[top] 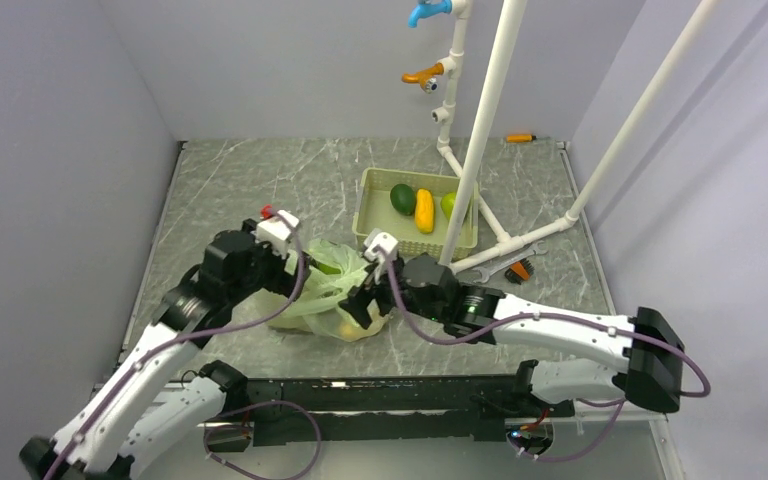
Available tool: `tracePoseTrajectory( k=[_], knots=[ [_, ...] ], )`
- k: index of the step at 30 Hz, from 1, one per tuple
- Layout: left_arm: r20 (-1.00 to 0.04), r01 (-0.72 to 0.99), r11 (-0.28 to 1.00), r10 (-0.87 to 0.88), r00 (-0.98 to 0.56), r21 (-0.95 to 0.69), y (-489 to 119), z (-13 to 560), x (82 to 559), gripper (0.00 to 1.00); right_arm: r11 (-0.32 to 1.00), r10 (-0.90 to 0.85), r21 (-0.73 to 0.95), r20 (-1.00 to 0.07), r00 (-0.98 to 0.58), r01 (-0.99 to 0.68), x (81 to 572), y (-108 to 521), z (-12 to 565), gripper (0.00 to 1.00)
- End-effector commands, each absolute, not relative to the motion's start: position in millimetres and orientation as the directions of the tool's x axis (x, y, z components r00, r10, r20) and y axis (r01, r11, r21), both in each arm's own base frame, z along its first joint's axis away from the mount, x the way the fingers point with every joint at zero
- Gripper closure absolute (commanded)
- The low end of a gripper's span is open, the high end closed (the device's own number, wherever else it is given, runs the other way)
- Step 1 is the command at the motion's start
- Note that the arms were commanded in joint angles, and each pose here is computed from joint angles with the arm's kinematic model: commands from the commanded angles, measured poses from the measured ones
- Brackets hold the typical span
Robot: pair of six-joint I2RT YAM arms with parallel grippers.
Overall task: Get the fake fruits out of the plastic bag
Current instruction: Untie the plastic bag at the center of the board.
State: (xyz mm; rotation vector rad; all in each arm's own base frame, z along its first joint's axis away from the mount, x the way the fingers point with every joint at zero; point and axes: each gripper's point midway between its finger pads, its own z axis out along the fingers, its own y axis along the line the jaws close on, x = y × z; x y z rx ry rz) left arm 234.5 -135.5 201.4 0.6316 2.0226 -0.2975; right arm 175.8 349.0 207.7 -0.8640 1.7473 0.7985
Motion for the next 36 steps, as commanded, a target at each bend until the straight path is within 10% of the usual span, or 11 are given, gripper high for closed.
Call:
tracePoseTrajectory(
  k=[1,14,20,26,36],
  knots=[
    [-0.953,0.357,0.929,0.19,-0.237,0.096,-102.4,253.1,244.8,0.02,0.5,-0.211,-0.068,-0.977,-0.045,-0.864,177.4,388.6,237.8,0.05],
    [-0.997,-0.044,0.999,0.021,-0.081,0.024,-20.8,291.2,223.5,0.01,0.598,-0.432,-0.344,-0.899,0.071,-0.723,211.6,446.4,211.0,0.06],
    [-0.997,-0.036,0.999,0.017,-0.07,0.02,-21.1,292.0,221.9,0.01,0.603,-0.382,-0.309,-0.921,0.074,-0.735,207.1,445.0,213.8,0.33],
    [-0.995,0.068,0.997,0.05,-0.092,0.043,-42.1,286.7,228.6,0.01,0.634,-0.271,-0.193,-0.963,0.019,-0.749,195.7,417.9,232.1,0.99],
    [-0.994,0.681,0.726,0.102,0.028,0.094,-153.0,293.2,195.8,0.05,0.505,0.166,0.337,-0.941,-0.293,-0.795,189.3,356.2,272.3,1.0]
  ],
)
